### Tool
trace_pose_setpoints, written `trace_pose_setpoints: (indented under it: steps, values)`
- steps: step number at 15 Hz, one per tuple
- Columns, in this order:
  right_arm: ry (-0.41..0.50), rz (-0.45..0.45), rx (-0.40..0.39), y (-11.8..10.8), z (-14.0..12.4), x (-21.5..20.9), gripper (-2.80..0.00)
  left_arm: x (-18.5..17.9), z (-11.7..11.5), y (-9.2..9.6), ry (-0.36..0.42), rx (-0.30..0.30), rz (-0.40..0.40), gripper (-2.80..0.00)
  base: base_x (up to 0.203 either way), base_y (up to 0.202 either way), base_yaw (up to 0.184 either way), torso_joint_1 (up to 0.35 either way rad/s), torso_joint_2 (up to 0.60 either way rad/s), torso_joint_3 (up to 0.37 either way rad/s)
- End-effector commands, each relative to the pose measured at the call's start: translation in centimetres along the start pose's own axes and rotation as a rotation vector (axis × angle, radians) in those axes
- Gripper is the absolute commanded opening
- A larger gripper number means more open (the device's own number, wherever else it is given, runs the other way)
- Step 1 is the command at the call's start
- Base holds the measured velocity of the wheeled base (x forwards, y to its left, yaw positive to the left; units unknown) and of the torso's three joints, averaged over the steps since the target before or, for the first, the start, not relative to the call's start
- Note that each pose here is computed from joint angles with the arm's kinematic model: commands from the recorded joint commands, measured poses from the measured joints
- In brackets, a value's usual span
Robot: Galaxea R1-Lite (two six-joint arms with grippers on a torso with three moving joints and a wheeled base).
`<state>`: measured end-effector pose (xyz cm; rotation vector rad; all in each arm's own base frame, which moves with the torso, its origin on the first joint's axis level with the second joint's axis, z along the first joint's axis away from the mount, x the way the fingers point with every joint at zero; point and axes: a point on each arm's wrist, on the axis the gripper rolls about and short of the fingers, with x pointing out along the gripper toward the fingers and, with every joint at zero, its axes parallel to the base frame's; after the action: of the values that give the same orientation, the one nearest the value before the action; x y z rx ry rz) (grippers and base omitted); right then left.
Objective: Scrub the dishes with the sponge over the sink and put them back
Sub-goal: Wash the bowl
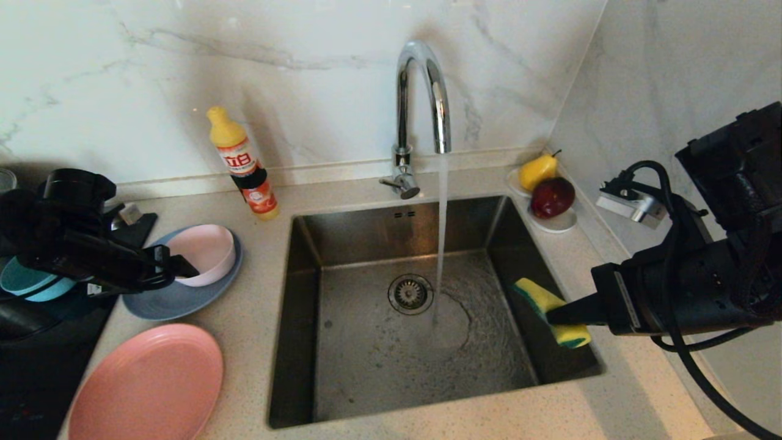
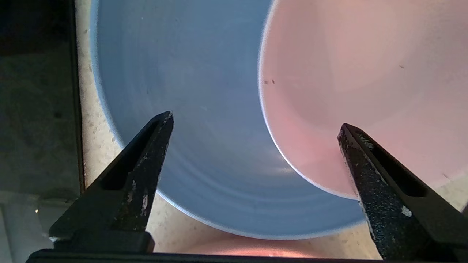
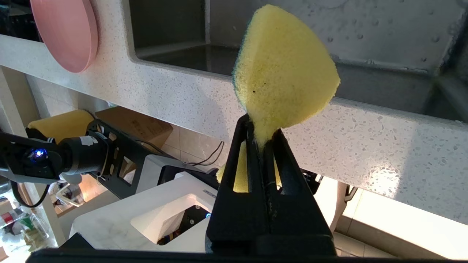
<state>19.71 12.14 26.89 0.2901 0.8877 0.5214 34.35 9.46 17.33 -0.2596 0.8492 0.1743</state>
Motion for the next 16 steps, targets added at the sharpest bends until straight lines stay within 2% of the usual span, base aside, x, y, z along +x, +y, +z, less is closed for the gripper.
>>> trace_pose_setpoints:
  steps: [1, 6, 7, 10, 13, 16]
  values:
    - [-0.006, -0.001, 0.006, -0.1, 0.0, -0.3, -2.8, 0.5, 0.0, 0.1, 0.013, -0.006, 0.0, 0.0, 0.0, 0.0, 0.0, 0.0, 0.0, 0.0]
    - [-0.02, 0.006, 0.009, -0.2, -0.1, -0.9, -2.8, 0.6, 0.1, 0.1, 0.011, -0.015, 0.008, 0.0, 0.0, 0.0, 0.0, 0.0, 0.0, 0.0]
    - [-0.019, 0.006, 0.01, -0.2, -0.1, -0.9, -2.8, 0.5, 0.2, 0.1, 0.005, -0.016, 0.009, -2.8, 0.0, 0.0, 0.0, 0.0, 0.0, 0.0]
    - [-0.022, 0.007, 0.01, -0.1, 0.0, -0.9, -2.8, 0.6, 0.1, 0.2, 0.009, -0.014, 0.017, -2.8, 0.0, 0.0, 0.0, 0.0, 0.0, 0.0]
    - [-0.015, 0.006, 0.012, -0.2, 0.0, -0.7, -2.8, 2.2, -0.2, 0.9, 0.038, -0.022, 0.1, -2.8, 0.0, 0.0, 0.0, 0.0, 0.0, 0.0]
    - [-0.014, 0.005, 0.011, -0.2, 0.0, -0.6, -2.8, 1.6, 0.4, 1.8, 0.012, -0.033, 0.116, -2.8, 0.0, 0.0, 0.0, 0.0, 0.0, 0.0]
